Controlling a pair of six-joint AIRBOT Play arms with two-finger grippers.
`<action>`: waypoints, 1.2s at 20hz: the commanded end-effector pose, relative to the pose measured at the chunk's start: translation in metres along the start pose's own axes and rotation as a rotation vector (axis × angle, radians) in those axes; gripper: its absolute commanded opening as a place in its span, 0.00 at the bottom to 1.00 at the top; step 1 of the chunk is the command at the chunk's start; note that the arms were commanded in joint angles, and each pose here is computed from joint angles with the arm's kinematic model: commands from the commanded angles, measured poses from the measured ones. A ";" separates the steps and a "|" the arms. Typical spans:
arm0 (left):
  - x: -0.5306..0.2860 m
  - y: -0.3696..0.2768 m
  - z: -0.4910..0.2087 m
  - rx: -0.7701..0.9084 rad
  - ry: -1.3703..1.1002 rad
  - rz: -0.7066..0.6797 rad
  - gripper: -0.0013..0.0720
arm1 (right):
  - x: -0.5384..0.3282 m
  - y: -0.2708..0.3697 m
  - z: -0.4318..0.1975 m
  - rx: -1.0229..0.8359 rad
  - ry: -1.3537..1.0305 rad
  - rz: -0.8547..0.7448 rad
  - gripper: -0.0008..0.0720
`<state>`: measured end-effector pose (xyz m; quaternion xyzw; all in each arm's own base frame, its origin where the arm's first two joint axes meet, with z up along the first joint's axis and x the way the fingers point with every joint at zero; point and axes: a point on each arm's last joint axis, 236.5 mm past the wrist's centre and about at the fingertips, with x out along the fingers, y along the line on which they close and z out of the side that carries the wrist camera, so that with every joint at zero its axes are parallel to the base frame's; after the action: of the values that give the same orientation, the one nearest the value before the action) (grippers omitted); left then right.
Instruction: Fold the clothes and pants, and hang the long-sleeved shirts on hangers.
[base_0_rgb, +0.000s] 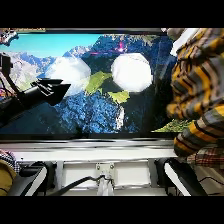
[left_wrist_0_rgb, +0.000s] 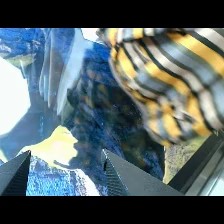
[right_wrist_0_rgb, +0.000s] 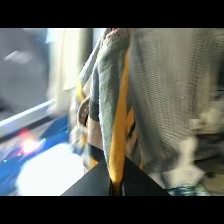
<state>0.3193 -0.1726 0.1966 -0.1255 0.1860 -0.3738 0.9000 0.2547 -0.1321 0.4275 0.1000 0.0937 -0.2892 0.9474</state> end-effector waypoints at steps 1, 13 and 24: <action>0.001 -0.003 0.000 0.004 0.000 -0.005 0.68 | -0.012 -0.059 0.027 0.117 -0.128 -0.237 0.03; 0.002 -0.006 -0.001 0.006 0.003 -0.014 0.68 | -0.014 -0.166 0.068 0.309 -0.393 -0.632 0.03; 0.003 -0.004 -0.001 0.005 0.003 -0.010 0.68 | 0.021 -0.247 0.099 0.425 -0.489 -0.676 0.03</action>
<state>0.3175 -0.1778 0.1972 -0.1236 0.1850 -0.3789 0.8983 0.1431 -0.3451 0.4750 0.1743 -0.1447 -0.6226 0.7491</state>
